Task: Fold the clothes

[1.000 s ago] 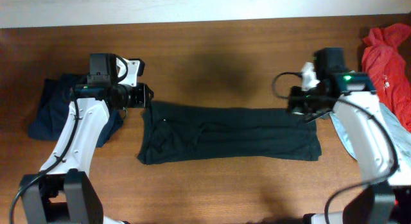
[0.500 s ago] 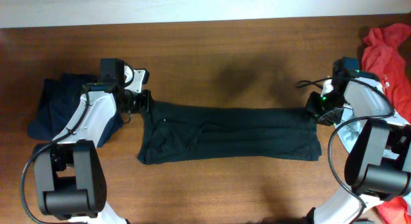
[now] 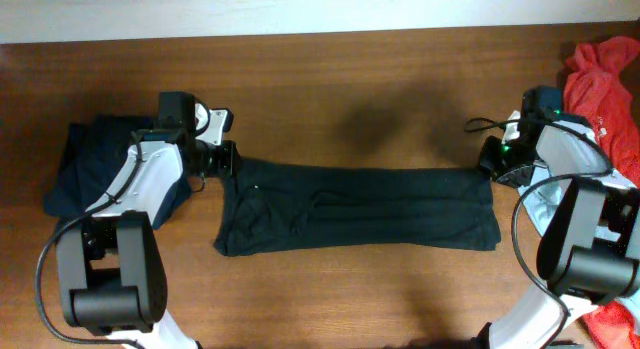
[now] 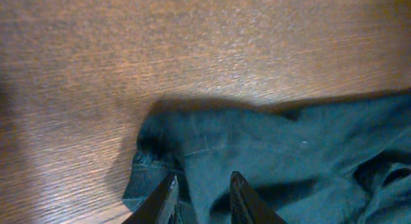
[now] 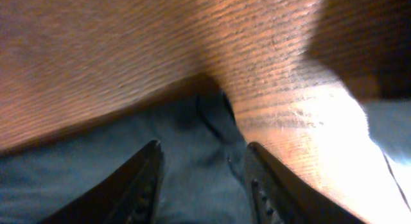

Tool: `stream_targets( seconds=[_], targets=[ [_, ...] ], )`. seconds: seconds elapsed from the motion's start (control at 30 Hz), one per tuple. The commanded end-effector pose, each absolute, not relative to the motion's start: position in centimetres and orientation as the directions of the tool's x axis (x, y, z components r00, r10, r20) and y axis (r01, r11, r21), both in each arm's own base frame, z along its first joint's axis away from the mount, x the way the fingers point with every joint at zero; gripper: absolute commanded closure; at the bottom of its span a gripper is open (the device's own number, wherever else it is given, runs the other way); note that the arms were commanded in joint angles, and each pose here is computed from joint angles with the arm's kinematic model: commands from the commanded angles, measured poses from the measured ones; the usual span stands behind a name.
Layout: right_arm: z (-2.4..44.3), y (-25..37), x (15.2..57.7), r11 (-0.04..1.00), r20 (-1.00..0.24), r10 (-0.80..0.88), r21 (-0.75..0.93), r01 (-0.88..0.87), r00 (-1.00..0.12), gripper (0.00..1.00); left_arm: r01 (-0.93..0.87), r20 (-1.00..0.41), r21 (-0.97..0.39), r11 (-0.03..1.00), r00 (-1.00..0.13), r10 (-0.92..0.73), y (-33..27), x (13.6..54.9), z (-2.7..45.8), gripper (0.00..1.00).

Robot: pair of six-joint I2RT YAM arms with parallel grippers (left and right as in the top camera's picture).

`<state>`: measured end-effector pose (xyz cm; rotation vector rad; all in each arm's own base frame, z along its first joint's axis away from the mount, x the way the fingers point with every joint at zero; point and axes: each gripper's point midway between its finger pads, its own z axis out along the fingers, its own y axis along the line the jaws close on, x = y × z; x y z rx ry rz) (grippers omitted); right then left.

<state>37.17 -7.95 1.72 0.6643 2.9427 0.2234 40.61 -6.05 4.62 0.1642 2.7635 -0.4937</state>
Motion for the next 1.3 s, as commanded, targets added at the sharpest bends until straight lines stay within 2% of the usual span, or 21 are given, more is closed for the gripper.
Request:
stream_targets(
  seconds=[0.0, 0.13, 0.27, 0.37, 0.77, 1.07, 1.13, 1.17, 1.23, 1.27],
  targets=[
    [0.2, -8.1, 36.9, 0.897, -0.053, 0.427, 0.153, 0.415, -0.903, 0.57, 0.176, -0.322, -0.329, 0.928, -0.944, 0.065, -6.2, 40.3, 3.8, 0.73],
    [-0.6, -8.2, 36.9, 0.897, -0.043, 0.427, 0.149, 0.417, -0.903, 0.68, 0.176, -0.322, -0.329, 0.928, -0.945, 0.065, -6.2, 40.3, 3.8, 0.73],
    [-1.0, -8.1, 36.8, 0.896, -0.033, 0.427, 0.148, 0.418, -0.904, 0.90, 0.176, -0.322, -0.329, 0.928, -0.945, 0.065, -6.2, 40.3, 3.8, 0.73],
    [-1.1, -8.1, 36.8, 0.896, -0.032, 0.427, 0.148, 0.418, -0.904, 0.94, 0.176, -0.322, -0.329, 0.928, -0.945, 0.065, -6.2, 40.3, 3.8, 0.73],
    [-1.1, -8.1, 36.6, 0.896, -0.025, 0.428, 0.147, 0.420, -0.904, 0.96, 0.177, -0.319, -0.329, 0.927, -0.945, 0.067, -6.3, 40.3, 3.7, 0.73],
    [-1.1, -8.0, 36.4, 0.895, -0.017, 0.428, 0.145, 0.421, -0.904, 0.96, 0.161, -0.252, -0.335, 0.928, -0.965, 0.076, -6.5, 39.8, 0.6, 0.73],
    [-1.1, -8.0, 36.3, 0.895, -0.014, 0.428, 0.145, 0.421, -0.904, 0.96, 0.154, -0.234, -0.338, 0.929, -0.969, 0.076, -6.5, 39.6, -0.2, 0.78],
    [-1.1, -8.0, 36.3, 0.895, -0.013, 0.427, 0.145, 0.421, -0.904, 0.96, 0.152, -0.228, -0.339, 0.929, -0.971, 0.076, -6.5, 39.5, -0.4, 0.87],
    [-1.1, -8.0, 36.2, 0.895, -0.009, 0.428, 0.140, 0.423, -0.904, 0.96, 0.151, -0.226, -0.339, 0.929, -0.971, 0.076, -6.5, 39.5, -0.6, 1.00],
    [-1.1, -8.2, 36.1, 0.896, -0.008, 0.428, 0.129, 0.424, -0.904, 0.96, 0.153, -0.231, -0.337, 0.929, -0.970, 0.076, -6.5, 39.6, -0.6, 0.99]
  ],
)
